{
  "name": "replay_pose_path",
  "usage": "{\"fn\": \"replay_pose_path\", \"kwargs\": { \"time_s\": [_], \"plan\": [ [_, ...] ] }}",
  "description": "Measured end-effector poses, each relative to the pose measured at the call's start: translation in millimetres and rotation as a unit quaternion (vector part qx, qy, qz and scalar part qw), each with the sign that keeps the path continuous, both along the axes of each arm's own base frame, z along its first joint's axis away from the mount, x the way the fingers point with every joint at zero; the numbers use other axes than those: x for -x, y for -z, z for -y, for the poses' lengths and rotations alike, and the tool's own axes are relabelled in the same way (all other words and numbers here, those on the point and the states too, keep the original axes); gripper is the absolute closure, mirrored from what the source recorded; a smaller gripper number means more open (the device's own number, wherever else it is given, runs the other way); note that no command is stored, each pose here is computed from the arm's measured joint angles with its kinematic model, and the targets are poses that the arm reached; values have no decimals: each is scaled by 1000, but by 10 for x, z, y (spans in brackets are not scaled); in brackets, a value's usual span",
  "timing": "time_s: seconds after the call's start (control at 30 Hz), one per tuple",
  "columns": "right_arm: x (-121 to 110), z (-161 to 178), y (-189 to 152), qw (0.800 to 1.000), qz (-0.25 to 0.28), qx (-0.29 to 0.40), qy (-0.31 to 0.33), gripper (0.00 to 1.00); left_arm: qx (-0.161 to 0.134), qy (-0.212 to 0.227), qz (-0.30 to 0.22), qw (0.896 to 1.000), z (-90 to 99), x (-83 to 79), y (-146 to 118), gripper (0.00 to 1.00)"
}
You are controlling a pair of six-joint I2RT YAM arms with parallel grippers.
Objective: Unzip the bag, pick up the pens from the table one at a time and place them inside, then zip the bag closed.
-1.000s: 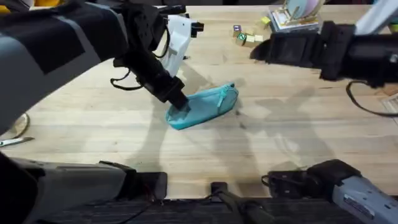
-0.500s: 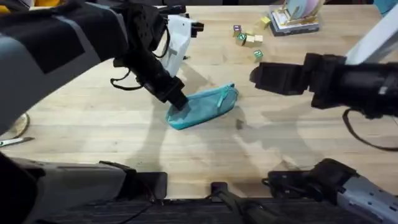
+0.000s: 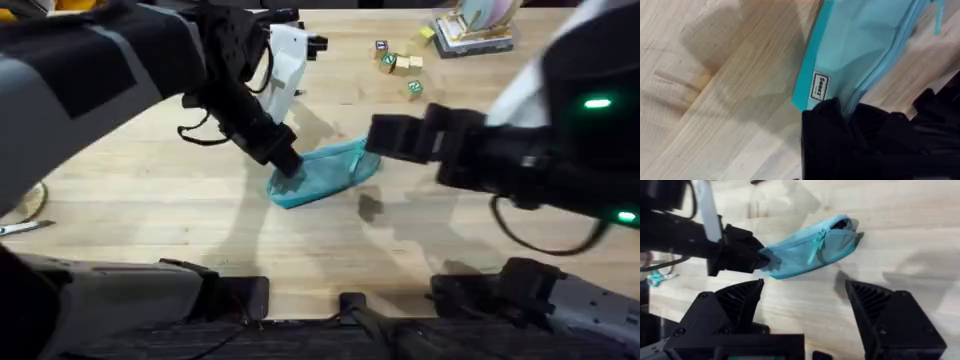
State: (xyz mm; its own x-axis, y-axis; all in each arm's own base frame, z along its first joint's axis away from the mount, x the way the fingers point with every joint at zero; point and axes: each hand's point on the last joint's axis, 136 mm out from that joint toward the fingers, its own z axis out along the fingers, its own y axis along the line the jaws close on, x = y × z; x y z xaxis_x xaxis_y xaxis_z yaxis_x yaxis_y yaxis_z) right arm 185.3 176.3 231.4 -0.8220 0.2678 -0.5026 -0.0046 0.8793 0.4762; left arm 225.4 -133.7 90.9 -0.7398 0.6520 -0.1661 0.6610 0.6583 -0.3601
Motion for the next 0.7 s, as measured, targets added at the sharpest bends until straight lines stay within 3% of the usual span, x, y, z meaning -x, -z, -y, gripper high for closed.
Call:
{"fn": "replay_pose_path", "kwargs": {
  "time_s": [0.27, 0.7],
  "plan": [
    [-34, -140, 278, 998, -48, 25, 20, 3, -1, 0, -4, 1000, -4, 19, 0, 958],
    [-86, -179, 436, 996, -68, 45, 36, 4, -1, 0, -4, 1000, -4, 19, 0, 958]
  ]
}}
